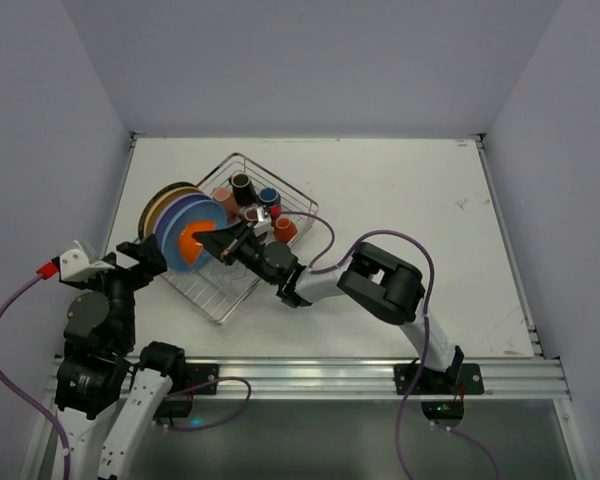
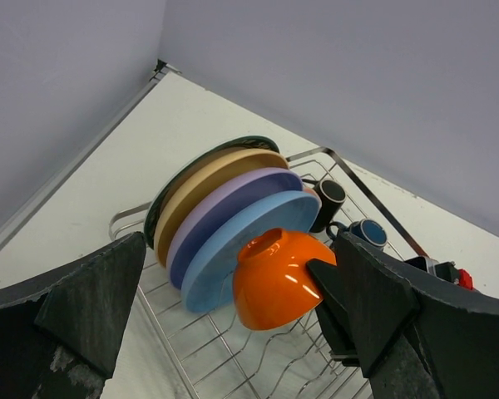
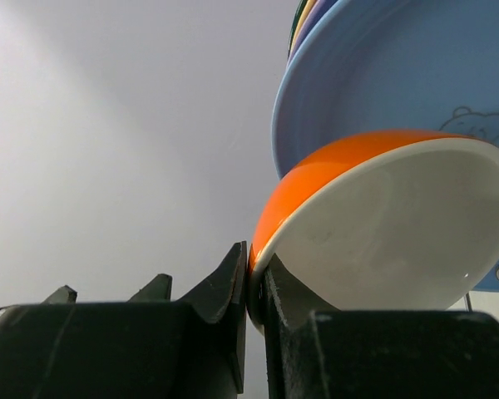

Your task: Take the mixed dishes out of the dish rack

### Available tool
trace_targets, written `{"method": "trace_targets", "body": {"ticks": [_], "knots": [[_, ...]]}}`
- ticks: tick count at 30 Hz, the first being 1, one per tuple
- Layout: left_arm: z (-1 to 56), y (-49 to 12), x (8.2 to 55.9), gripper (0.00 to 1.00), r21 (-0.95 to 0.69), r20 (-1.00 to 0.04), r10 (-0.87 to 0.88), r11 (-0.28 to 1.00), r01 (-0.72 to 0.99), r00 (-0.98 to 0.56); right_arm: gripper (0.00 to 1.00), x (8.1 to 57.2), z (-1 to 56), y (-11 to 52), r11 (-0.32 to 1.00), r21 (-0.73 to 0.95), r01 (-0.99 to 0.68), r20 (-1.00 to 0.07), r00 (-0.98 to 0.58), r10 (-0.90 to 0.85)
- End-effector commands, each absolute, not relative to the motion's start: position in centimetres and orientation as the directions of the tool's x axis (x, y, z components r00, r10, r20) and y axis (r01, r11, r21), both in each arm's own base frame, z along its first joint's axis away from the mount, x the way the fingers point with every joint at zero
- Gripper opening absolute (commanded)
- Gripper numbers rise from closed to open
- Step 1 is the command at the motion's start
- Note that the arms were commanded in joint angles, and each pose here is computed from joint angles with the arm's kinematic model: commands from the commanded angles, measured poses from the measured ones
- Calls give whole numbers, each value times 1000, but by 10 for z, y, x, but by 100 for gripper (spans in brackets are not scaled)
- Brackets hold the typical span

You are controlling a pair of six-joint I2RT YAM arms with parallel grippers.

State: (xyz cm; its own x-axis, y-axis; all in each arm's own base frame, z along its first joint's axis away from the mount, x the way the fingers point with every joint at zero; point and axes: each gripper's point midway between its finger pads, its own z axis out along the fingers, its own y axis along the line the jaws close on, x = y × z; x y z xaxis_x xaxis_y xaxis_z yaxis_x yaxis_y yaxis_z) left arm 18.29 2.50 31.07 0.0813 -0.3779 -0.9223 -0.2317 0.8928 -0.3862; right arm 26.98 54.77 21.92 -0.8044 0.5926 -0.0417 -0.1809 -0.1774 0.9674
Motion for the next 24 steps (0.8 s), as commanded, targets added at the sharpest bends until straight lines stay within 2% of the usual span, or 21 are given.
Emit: {"method": "trace_targets", "body": {"ticks": [1, 9, 12, 13, 15, 17, 18, 23, 24], "knots": [[318, 32, 183, 100, -389, -921, -370, 886, -252, 123, 0, 260, 301, 520, -316, 888, -333, -69, -778, 624], [322, 37, 175, 100, -411, -911, -382, 874, -261, 156, 0, 255, 318, 458, -212, 882, -420, -163, -696, 700], [321, 36, 177, 100, -408, -913, -380, 875, -262, 150, 0, 268, 299, 430, -130, 913, -387, -187, -679, 710], [321, 36, 177, 100, -409, -912, -381, 874, -264, 150, 0, 271, 277, 418, -77, 933, -351, -194, -673, 714], [321, 36, 176, 100, -410, -912, -382, 874, -262, 152, 0, 282, 278, 389, -44, 937, -345, -200, -639, 743], [323, 36, 175, 100, -415, -909, -385, 874, -255, 160, 0, 283, 255, 368, 28, 949, -314, -232, -635, 737], [323, 35, 176, 100, -415, -909, -385, 875, -251, 159, 0, 289, 267, 349, 41, 942, -332, -247, -607, 755], [323, 35, 175, 100, -415, -909, -385, 875, -248, 162, 0, 304, 233, 286, 319, 917, -237, -397, -493, 774], [323, 35, 174, 100, -416, -908, -385, 875, -247, 163, 0, 310, 240, 270, 375, 893, -249, -449, -443, 776]]}}
